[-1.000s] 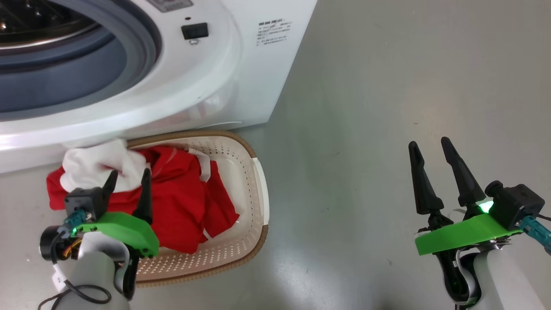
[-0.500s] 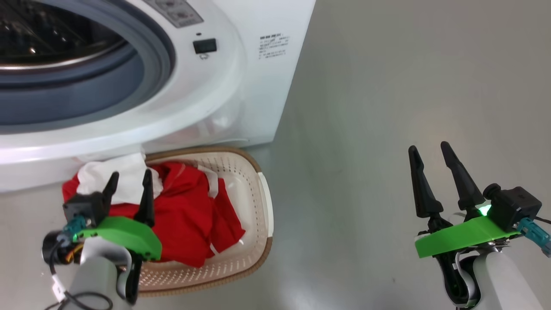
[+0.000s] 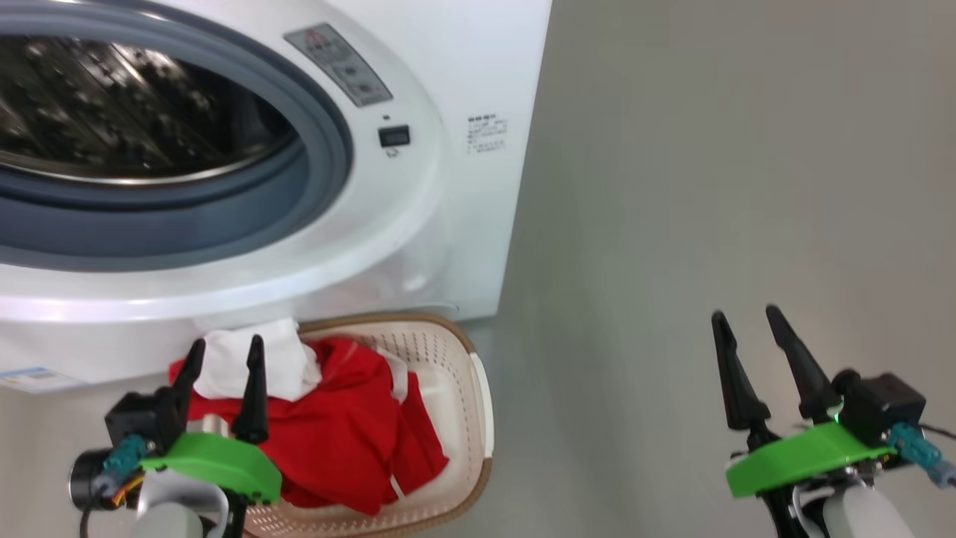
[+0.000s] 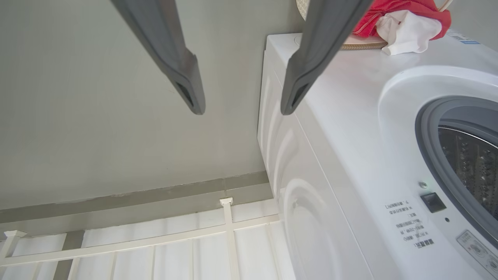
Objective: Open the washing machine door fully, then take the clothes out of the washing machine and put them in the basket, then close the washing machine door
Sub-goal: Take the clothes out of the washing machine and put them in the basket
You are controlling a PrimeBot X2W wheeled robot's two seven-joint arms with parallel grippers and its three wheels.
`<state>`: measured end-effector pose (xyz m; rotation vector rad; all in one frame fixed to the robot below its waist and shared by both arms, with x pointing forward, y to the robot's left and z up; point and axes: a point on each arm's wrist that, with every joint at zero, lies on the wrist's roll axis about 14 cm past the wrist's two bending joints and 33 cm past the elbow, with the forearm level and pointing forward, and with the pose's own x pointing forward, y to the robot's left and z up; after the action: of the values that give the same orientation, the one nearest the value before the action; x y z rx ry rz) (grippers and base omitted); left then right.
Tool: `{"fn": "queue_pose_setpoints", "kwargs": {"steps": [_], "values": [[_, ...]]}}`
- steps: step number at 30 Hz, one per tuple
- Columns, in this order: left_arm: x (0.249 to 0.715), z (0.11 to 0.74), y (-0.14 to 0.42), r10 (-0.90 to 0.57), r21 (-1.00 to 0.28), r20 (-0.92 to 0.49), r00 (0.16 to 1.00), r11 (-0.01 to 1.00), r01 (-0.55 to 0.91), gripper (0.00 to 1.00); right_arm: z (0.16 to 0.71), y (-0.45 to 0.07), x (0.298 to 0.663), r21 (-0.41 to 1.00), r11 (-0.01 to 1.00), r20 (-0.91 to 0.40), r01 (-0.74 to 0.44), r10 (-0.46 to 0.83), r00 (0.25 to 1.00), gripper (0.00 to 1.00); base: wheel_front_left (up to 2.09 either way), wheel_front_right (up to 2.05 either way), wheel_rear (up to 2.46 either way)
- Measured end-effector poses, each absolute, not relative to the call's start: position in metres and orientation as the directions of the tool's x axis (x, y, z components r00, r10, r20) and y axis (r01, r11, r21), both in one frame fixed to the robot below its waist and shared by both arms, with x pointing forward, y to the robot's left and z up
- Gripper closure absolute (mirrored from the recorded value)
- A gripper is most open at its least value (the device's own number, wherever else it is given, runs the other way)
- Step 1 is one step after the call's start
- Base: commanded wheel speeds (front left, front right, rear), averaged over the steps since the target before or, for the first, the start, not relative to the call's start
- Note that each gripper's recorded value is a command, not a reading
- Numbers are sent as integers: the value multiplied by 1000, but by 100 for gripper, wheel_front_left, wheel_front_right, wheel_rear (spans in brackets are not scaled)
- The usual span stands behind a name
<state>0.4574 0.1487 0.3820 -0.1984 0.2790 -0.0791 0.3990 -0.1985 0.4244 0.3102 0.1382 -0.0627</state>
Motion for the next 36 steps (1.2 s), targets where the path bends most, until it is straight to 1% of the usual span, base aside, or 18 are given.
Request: {"fn": "queue_pose_setpoints", "kwargs": {"steps": [7, 18, 27, 36], "values": [[438, 421, 159, -87, -173, -168, 982, 983, 58, 0, 432, -198, 379, 301, 950, -133, 79, -40, 990, 0, 0, 0, 0], [402, 464, 177, -44, -142, -46, 998, 989, 37, 0, 447, -195, 360, 300, 952, -95, 61, -34, 995, 0, 0, 0, 0], [366, 471, 196, 5, -125, -25, 1000, 992, -9, 0, 448, -198, 342, 289, 955, -94, 70, -44, 995, 0, 0, 0, 0], [357, 471, 203, 28, -127, -26, 999, 991, -31, 0, 447, -204, 341, 287, 954, -96, 87, -61, 993, 0, 0, 0, 0]]}}
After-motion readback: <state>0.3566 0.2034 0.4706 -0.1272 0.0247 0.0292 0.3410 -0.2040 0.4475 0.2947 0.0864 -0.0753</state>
